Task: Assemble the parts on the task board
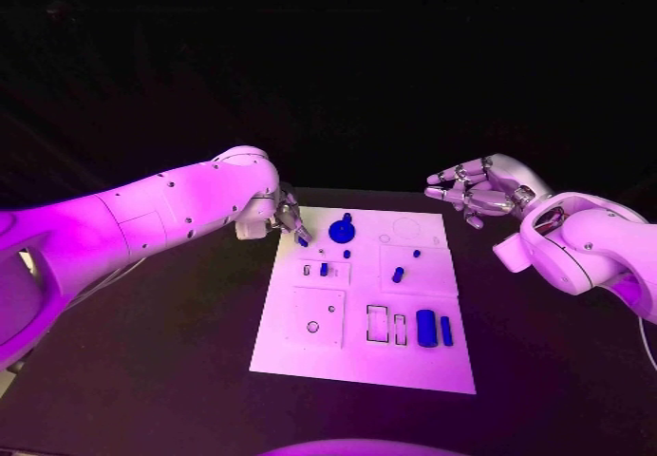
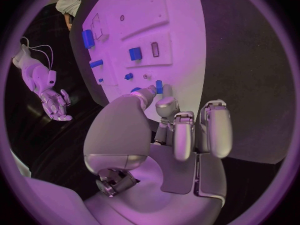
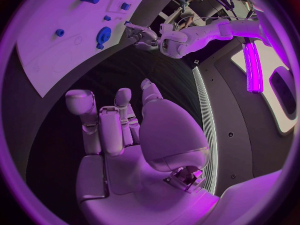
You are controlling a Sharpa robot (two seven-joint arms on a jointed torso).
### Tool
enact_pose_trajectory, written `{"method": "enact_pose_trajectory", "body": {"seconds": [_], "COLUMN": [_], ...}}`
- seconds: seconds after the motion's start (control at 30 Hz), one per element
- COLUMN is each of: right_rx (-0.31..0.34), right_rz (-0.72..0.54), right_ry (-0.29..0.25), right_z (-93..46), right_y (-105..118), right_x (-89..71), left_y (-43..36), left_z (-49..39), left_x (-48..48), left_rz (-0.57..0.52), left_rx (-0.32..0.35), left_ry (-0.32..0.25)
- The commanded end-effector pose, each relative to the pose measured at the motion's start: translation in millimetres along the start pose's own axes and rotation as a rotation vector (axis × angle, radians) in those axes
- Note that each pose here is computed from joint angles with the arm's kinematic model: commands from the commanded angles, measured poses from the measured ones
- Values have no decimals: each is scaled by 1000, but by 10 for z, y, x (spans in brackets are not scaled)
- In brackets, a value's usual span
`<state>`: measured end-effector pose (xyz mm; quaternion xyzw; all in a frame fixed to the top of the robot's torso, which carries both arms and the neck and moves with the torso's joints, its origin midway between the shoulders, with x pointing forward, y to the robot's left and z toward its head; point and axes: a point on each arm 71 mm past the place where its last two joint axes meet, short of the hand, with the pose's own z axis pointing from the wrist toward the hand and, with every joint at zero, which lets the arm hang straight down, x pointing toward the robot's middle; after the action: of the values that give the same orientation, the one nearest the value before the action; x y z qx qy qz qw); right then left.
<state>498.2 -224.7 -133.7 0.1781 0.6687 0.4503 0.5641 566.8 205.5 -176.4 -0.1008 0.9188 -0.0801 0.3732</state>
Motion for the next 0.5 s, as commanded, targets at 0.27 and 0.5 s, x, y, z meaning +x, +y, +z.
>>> {"method": "enact_pose_trajectory", "body": {"seconds": [0.27,0.5], "right_rx": [-4,0], "right_rz": [-5,-6], "right_ry": [14,15], "right_z": [-8,-8], "right_y": [-3,-12], "right_x": [3,0], "left_y": [9,63], "left_z": [-107,-88], "left_x": [268,471], "left_rz": [-72,-69], "left_rx": [124,126], "left_ry": [-42,-50]}}
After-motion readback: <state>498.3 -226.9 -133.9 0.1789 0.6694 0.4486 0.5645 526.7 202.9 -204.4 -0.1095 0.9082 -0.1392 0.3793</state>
